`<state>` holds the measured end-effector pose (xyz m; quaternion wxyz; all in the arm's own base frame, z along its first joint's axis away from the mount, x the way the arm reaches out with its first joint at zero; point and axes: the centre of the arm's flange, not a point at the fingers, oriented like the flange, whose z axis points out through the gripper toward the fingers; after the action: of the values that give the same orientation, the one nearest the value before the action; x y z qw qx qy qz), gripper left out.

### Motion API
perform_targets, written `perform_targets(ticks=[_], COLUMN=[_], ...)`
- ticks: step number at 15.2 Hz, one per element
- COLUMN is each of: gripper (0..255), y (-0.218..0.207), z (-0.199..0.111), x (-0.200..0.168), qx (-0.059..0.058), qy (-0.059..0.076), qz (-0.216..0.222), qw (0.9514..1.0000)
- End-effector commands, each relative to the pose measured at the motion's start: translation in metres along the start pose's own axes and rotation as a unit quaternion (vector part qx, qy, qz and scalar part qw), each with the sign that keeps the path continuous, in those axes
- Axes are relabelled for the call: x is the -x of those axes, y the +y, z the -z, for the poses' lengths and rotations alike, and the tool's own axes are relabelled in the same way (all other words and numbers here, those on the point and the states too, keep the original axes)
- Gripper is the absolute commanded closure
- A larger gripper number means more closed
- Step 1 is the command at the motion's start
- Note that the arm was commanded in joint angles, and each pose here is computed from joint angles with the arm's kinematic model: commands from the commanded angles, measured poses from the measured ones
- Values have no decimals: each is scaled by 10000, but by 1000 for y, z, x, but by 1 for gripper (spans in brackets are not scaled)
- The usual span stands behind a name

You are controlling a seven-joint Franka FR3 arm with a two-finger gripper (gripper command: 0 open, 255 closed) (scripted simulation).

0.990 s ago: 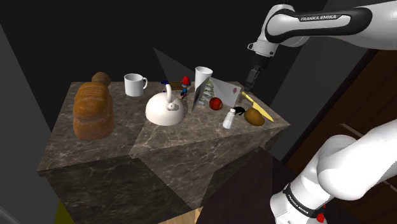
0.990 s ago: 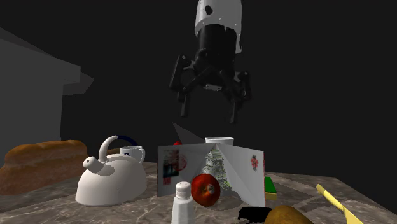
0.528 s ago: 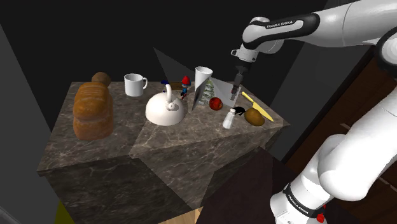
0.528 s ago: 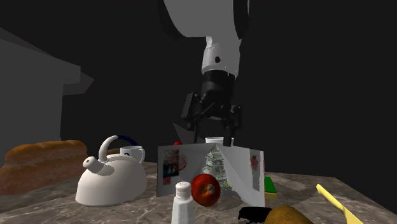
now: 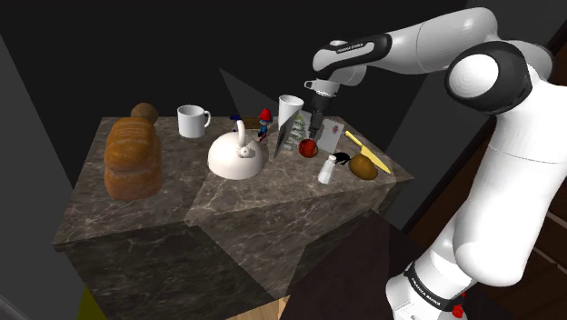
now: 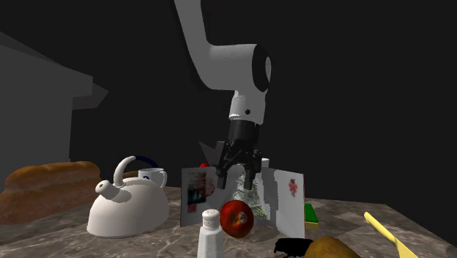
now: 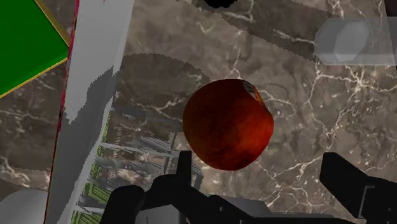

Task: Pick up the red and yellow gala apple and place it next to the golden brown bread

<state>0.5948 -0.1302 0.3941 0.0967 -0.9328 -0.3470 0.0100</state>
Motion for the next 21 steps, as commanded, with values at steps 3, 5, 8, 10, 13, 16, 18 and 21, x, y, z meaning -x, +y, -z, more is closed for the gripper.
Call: perform_targets(ticks=[3,5,8,10,13,16,18,21], gripper=[0,0,0,0,0,0,255,255], y=[13,12,12,12,12,12,12,18], z=[-20,-31,-47,-50,-50,-50,-51,-52], x=[-14,-14,-14,-14,-14,-14,-16,-16], qx=[-49,-49,-49,-49,-49,-49,-45,-45], qy=[6,6,6,6,6,6,6,4], qz=[230,230,230,230,230,229,231,226], qw=[9997,9997,9997,9997,9997,9997,9997,9997])
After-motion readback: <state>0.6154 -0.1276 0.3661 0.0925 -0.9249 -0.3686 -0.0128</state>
